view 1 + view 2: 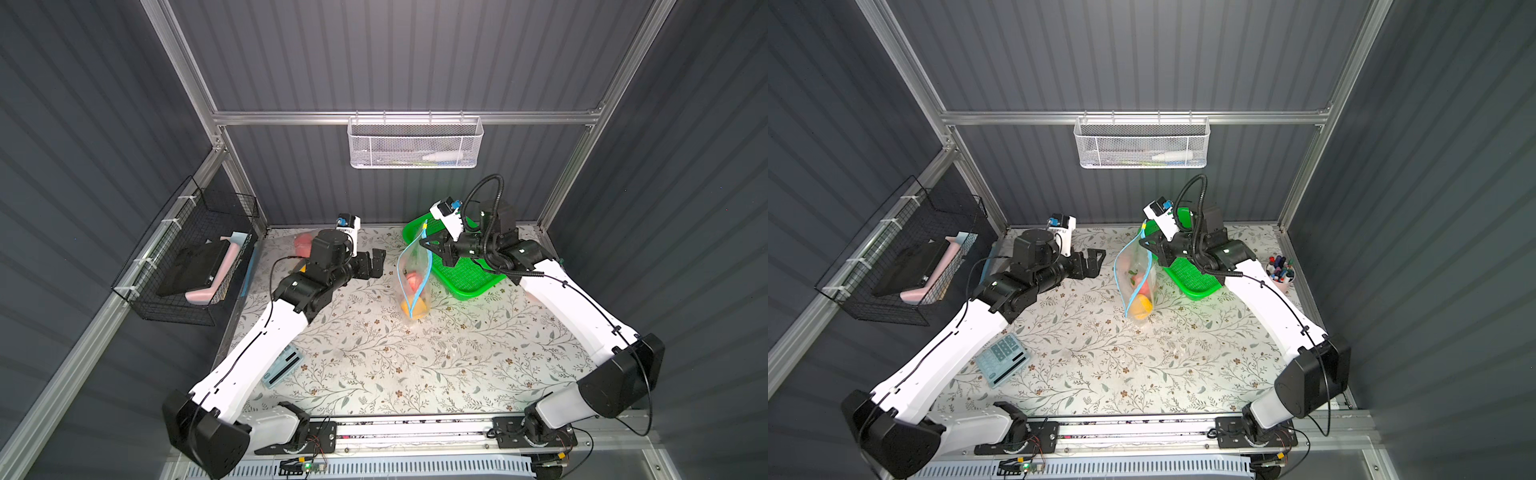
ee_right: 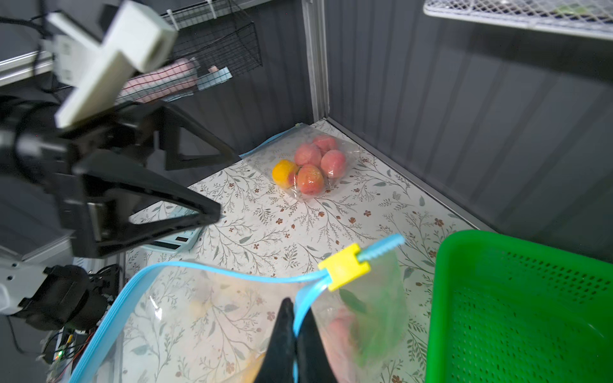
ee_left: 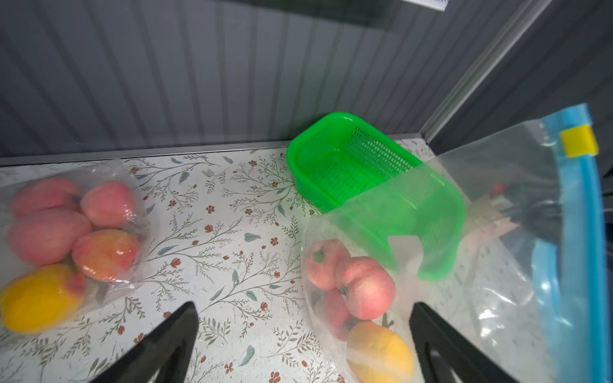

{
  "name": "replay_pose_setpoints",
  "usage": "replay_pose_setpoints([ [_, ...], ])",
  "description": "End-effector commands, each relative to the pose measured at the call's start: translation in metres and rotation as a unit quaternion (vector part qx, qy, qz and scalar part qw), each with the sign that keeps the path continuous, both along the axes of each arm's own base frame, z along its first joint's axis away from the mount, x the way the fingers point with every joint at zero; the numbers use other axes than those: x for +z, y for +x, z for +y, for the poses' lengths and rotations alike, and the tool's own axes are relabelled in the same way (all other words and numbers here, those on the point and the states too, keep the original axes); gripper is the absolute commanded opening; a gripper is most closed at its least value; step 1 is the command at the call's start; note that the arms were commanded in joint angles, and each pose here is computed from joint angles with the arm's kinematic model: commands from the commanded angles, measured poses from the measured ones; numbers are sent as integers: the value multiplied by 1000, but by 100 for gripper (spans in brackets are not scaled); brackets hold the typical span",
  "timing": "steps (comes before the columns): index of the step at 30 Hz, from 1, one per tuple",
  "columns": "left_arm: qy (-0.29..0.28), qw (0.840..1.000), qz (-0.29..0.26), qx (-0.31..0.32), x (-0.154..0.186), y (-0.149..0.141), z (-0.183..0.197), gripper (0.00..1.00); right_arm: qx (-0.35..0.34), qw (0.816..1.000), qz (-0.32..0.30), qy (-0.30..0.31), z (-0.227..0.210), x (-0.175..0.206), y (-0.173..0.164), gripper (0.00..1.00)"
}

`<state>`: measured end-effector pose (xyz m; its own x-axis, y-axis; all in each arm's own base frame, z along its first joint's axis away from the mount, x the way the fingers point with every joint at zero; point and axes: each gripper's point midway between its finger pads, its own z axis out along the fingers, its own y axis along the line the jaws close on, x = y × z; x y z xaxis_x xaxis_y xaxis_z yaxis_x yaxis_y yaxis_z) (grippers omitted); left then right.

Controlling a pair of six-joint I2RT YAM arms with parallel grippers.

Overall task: Place the peach in a zip-top bag and seal the zipper
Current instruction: Adjust the zipper food storage bag at the center of the board.

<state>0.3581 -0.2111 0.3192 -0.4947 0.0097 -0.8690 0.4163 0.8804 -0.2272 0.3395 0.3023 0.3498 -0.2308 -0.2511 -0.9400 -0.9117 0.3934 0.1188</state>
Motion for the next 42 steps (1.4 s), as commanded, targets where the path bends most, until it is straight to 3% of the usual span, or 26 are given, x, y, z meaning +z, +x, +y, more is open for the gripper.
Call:
replay_pose_setpoints([
  [1, 3, 994, -59, -96, 30, -1, -28, 100, 79, 995, -56, 27, 5, 34, -28, 0],
  [9, 50, 960, -121, -247, 32, -23, -57, 98, 146, 985, -88, 26, 9, 37, -40, 0],
  [15, 55, 922, -156, -350, 36, -55, -70, 99, 204, 975, -88, -2, 4, 6, -41, 0],
  [20, 62, 921, -168, -347, 45, -46, -72, 99, 243, 968, -62, 2, 7, -6, -46, 0],
  [23, 50, 912, -155, -375, 47, -49, -76, 96, 257, 964, -61, 4, 7, -10, -50, 0],
  [28, 2, 908, -116, -403, 55, -46, -72, 87, 273, 960, -65, 9, 6, -11, -56, 1],
  [36, -16, 898, -102, -427, 53, -43, -76, 72, 291, 954, -65, 23, 6, -8, -64, 1],
  [39, -26, 888, -101, -448, 53, -45, -81, 68, 299, 951, -67, 31, 5, -6, -68, 1],
  [42, -38, 879, -87, -467, 50, -45, -86, 58, 307, 948, -70, 40, 6, -2, -71, 1],
])
